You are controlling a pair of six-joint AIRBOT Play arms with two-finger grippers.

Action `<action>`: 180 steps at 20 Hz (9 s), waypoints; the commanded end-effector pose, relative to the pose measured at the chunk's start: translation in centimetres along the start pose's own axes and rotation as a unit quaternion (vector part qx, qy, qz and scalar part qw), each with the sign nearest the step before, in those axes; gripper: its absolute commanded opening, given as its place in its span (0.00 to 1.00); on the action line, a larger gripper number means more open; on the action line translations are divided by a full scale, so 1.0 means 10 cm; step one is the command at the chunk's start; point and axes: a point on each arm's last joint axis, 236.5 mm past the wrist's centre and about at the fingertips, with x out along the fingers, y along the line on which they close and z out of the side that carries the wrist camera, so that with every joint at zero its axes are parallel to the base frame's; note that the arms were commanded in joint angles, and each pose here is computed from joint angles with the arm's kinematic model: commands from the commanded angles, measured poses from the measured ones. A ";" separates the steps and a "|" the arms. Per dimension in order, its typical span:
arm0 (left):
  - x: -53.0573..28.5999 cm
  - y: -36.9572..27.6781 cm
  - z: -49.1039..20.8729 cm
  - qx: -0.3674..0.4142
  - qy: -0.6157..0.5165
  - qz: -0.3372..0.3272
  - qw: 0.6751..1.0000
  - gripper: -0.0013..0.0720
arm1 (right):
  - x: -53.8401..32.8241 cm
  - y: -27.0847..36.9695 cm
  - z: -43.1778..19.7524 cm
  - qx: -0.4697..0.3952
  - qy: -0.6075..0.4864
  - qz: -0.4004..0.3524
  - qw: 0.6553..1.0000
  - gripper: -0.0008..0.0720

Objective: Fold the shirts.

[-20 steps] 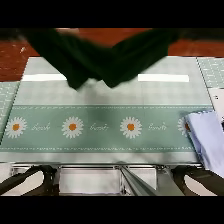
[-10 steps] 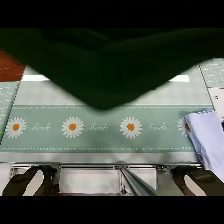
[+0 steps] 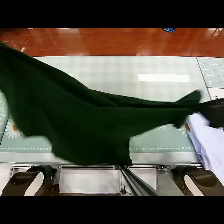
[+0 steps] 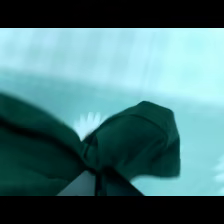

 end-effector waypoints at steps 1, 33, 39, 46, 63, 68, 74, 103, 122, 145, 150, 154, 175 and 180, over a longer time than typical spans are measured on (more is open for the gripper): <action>0.98 0.37 -0.37 -0.058 0.066 0.000 0.996 0.04 | 0.94 -0.24 -0.37 0.070 0.049 0.015 0.996 0.04; 0.96 0.06 -3.84 -0.372 0.485 -0.046 0.790 0.71 | 1.88 -2.15 -0.86 0.346 0.118 -0.032 0.930 0.57; 1.44 -0.43 -3.86 -0.372 0.428 -0.065 0.821 0.71 | 1.88 -2.08 -0.87 0.347 0.127 -0.019 0.929 0.57; 1.59 -0.58 -4.24 -0.386 0.471 -0.041 0.792 0.70 | 1.89 -2.13 -0.84 0.343 0.116 -0.026 0.932 0.57; 1.82 -0.66 -3.76 -0.327 0.446 -0.100 0.827 0.05 | 2.61 -1.99 -0.53 0.367 0.083 0.040 0.926 0.57; 1.82 -0.66 -3.76 -0.327 0.447 -0.101 0.827 0.04 | 2.98 -1.88 -0.29 0.358 0.105 0.050 0.927 0.54; 1.83 -0.61 -3.57 -0.329 0.436 -0.113 0.830 0.04 | 3.01 -1.59 0.27 0.281 0.102 0.095 0.950 0.04; -2.28 -0.81 1.06 0.129 -0.259 0.040 0.957 0.04 | -2.80 0.33 1.00 -0.075 -0.444 -0.162 0.878 0.04; 2.65 1.32 -0.70 -0.082 0.189 0.089 0.974 0.05 | 1.62 -1.63 1.78 0.121 -0.082 0.008 0.989 0.04; 3.18 1.73 -1.65 -0.124 0.375 0.076 0.916 0.04 | 3.24 -1.78 1.48 0.163 0.099 0.068 0.979 0.04; 2.80 1.66 -2.19 -0.144 0.485 0.058 0.860 0.05 | 3.13 -1.86 0.78 0.123 0.238 0.013 0.963 0.04; 2.72 1.61 -2.47 -0.160 0.520 0.056 0.837 0.05 | 3.32 -1.73 0.67 0.116 0.240 0.010 0.964 0.05; 0.81 1.34 -3.71 -0.465 0.426 0.051 0.774 0.71 | 2.00 -1.68 -1.24 0.293 0.152 -0.027 0.943 0.57; 1.02 1.13 -3.90 -0.442 0.431 0.048 0.785 0.71 | 2.03 -1.52 -1.10 0.315 0.133 0.011 0.940 0.57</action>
